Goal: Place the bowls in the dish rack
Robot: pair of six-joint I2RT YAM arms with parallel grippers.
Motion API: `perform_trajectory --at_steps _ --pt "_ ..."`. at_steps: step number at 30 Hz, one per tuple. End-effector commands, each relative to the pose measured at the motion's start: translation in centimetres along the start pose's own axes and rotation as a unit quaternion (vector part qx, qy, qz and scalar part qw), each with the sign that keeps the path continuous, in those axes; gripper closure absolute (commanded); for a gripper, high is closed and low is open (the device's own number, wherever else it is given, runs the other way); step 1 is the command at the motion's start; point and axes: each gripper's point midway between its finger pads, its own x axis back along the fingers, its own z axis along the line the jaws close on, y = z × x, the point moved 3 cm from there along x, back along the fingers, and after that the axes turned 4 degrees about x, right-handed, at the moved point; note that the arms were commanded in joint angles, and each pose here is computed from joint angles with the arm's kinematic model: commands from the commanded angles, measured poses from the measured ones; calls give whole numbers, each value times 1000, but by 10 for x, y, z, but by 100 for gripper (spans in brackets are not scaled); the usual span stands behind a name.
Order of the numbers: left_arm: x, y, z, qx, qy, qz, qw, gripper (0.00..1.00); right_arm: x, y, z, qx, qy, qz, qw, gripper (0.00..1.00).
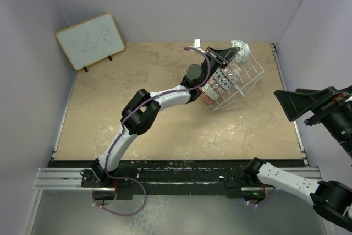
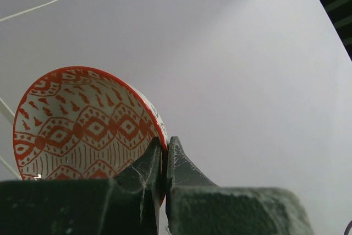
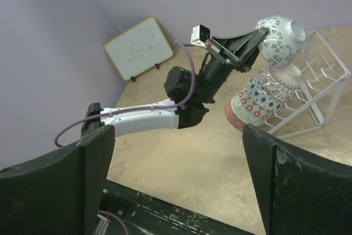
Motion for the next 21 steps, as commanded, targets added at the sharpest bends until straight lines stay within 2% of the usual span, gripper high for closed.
perform_trajectory --at_steps 1,21 --pt "-13 6 -47 37 -90 -18 995 100 5 9 -3 -1 1 -24 1000 0" --pt "-10 -5 5 48 -39 1 998 100 11 5 -12 -5 -10 -22 1000 0"
